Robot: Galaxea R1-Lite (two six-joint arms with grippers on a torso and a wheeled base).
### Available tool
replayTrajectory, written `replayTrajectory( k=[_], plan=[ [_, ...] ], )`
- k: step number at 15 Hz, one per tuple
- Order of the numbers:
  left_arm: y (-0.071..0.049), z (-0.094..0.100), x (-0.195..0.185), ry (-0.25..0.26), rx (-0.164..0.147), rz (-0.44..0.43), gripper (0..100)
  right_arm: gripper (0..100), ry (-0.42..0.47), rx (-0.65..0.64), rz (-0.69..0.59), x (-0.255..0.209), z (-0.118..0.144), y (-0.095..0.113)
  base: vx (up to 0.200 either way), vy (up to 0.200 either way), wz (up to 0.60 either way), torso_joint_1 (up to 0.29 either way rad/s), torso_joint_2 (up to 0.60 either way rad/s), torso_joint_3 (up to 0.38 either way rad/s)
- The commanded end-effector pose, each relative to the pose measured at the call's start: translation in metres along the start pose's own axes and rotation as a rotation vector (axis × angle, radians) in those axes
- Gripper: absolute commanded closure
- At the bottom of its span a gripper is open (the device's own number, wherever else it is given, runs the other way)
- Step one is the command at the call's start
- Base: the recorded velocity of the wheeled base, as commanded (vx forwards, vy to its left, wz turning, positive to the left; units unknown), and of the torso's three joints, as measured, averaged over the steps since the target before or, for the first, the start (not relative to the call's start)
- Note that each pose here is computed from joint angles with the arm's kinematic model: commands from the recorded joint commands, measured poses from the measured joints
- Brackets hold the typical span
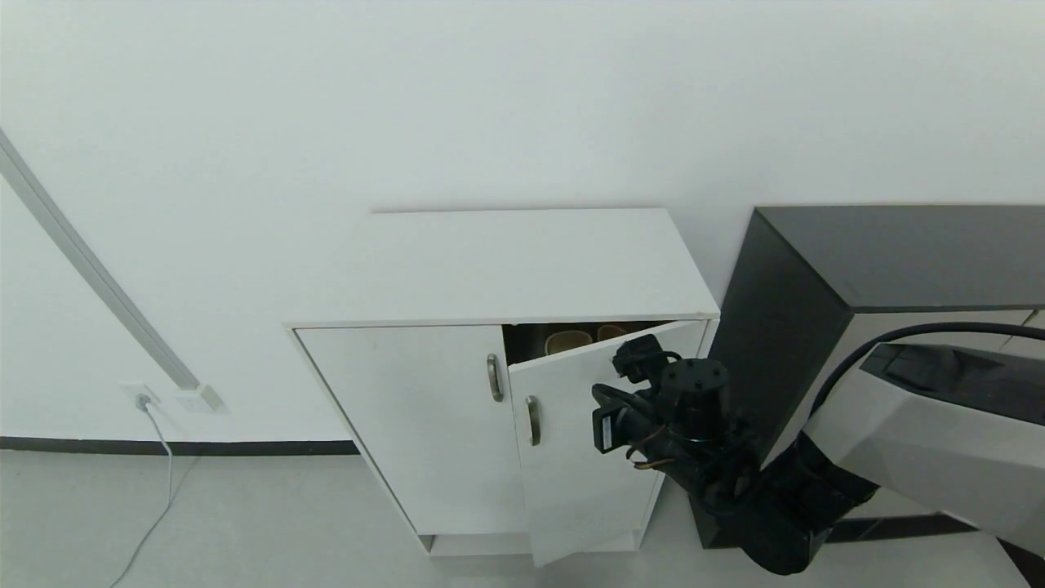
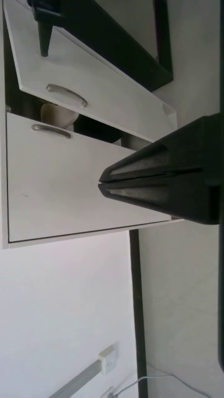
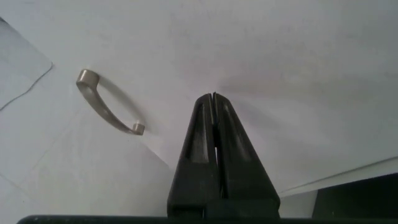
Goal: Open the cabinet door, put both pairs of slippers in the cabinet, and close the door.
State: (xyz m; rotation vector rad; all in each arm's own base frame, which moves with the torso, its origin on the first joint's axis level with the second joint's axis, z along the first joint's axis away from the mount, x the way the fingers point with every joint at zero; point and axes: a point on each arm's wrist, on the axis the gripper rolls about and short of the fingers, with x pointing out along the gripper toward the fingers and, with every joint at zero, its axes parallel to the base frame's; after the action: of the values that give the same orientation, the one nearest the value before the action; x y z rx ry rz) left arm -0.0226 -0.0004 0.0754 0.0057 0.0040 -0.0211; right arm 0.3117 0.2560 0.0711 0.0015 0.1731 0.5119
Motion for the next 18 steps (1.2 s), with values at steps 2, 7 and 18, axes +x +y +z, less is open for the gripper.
replayTrajectory(
  k=[2, 7, 18],
  plan=[
    [0.000, 0.000, 0.000, 0.001, 0.000, 0.000, 100, 100, -0.010, 0.001, -0.005, 0.010, 0.003, 0.000, 0.000, 0.000, 0.00, 0.000, 0.00, 0.000],
    [0.000, 0.000, 0.000, 0.001, 0.000, 0.000, 100, 100, -0.007, -0.002, -0.008, 0.021, 0.008, 0.001, 0.000, 0.000, 0.00, 0.000, 0.00, 0.000],
    [0.000, 0.000, 0.000, 0.001, 0.000, 0.000, 100, 100, -0.037, 0.000, -0.047, 0.039, 0.015, -0.014, 0.000, 0.000, 0.00, 0.000, 0.00, 0.000]
  ],
)
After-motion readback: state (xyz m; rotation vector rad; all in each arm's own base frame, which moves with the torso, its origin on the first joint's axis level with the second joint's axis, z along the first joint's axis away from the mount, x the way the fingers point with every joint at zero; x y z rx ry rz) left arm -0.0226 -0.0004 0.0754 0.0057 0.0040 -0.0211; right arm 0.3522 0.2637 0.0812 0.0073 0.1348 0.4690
